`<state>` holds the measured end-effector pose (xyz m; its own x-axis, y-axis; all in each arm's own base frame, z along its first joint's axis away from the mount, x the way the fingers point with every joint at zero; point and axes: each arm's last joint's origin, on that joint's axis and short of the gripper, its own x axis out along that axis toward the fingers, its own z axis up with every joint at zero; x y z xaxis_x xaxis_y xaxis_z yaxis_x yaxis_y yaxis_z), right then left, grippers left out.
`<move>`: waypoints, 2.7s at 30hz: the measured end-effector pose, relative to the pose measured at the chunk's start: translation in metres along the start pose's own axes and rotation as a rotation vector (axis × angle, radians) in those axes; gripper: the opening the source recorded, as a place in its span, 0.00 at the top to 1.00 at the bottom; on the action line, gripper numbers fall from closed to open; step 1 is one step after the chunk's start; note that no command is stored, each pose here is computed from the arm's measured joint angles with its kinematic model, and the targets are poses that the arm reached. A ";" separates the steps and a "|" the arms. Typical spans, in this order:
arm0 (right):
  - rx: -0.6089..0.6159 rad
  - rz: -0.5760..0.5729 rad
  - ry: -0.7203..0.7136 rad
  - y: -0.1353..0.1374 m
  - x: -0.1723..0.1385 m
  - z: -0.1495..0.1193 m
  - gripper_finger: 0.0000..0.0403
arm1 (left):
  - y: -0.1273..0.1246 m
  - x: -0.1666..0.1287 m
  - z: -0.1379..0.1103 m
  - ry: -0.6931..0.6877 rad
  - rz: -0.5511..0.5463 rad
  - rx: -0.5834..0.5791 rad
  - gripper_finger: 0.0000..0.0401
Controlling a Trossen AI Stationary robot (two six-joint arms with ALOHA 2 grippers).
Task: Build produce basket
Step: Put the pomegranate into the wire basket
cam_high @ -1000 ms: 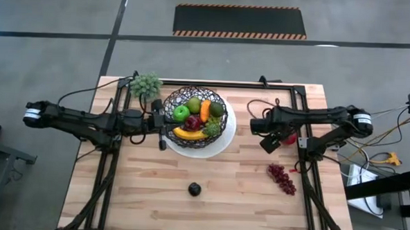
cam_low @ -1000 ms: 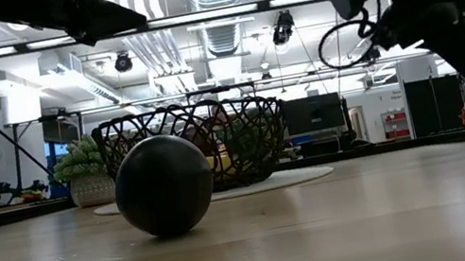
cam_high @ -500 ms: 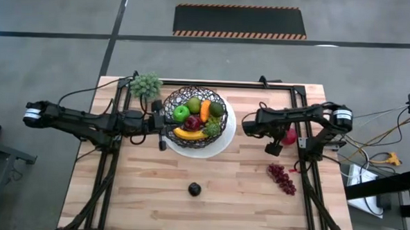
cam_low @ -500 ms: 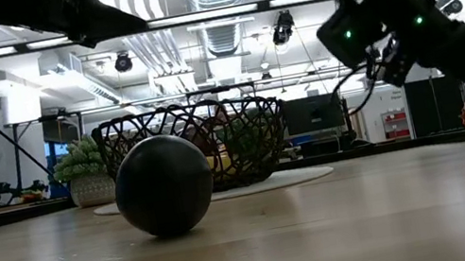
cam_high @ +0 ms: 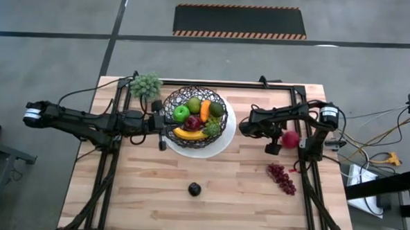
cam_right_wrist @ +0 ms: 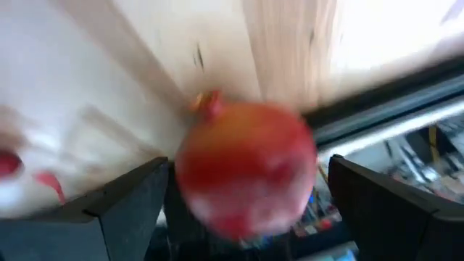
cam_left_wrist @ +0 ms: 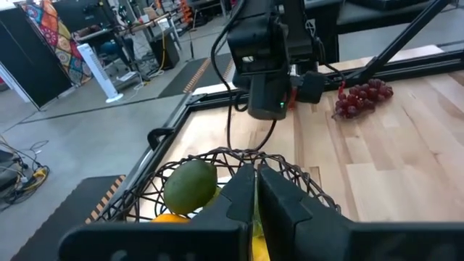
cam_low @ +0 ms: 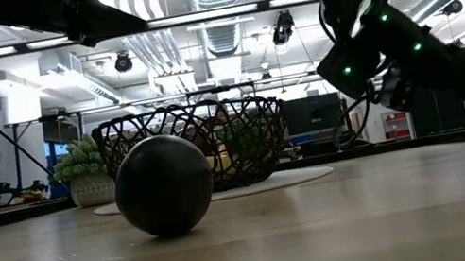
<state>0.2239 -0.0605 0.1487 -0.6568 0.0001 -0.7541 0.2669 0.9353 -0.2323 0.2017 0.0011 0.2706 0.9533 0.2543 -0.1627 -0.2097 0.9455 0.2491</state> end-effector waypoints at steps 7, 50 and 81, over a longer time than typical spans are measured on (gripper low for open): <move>0.045 0.020 -0.076 -0.005 -0.019 -0.002 0.10 | 0.000 0.000 0.000 -0.002 0.001 0.012 1.00; 0.420 0.535 -0.088 -0.025 -0.046 -0.061 0.36 | 0.000 0.000 0.000 -0.009 0.002 0.040 1.00; 0.742 0.241 -0.252 -0.029 -0.040 -0.024 0.98 | 0.005 -0.012 0.003 -0.046 0.022 0.075 1.00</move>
<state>0.2258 -0.0788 0.2001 -0.3673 0.0097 -0.9301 0.8356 0.4426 -0.3254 0.1901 0.0017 0.2767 0.9581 0.2634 -0.1128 -0.2154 0.9216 0.3228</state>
